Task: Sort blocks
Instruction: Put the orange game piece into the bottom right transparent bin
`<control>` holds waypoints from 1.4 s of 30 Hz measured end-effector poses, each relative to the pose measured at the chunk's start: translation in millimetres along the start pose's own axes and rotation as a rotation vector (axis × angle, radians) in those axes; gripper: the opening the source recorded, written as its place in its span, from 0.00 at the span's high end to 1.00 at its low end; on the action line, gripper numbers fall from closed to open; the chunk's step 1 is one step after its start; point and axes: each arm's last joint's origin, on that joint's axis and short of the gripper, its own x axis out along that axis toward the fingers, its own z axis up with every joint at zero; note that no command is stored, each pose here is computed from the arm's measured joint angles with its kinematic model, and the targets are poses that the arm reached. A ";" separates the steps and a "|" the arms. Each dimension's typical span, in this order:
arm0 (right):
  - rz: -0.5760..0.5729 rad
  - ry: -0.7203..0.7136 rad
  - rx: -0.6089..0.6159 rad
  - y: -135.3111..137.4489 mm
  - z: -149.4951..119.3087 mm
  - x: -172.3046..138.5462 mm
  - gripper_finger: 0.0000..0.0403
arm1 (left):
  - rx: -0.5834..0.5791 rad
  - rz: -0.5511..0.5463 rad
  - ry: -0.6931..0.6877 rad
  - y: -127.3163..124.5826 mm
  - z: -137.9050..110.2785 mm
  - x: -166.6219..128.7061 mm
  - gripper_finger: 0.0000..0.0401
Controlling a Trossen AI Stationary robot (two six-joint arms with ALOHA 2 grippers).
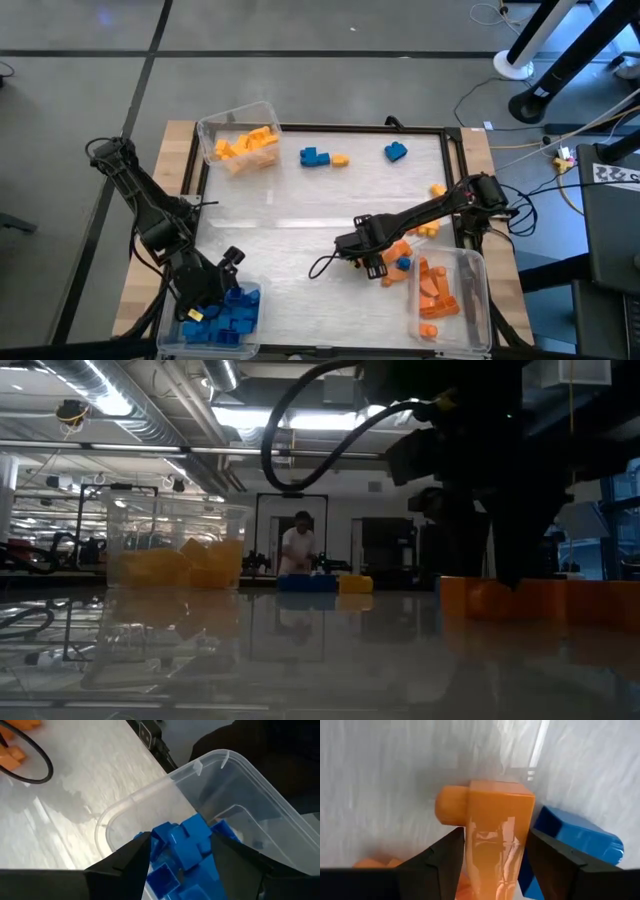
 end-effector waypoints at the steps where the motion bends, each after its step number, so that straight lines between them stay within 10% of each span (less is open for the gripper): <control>1: -0.005 -0.001 0.005 -0.1 0.1 0.0 0.47 | 0.000 0.000 0.002 0.0 -0.2 0.0 0.51; 22: 0.042 -0.066 0.043 1.1 3.5 6.3 0.59 | 0.086 0.078 -0.017 3.6 1.1 0.1 0.51; 42: 0.205 -0.075 -0.054 32.7 22.6 -142.9 0.55 | 0.080 0.124 -0.014 19.5 3.9 1.4 0.51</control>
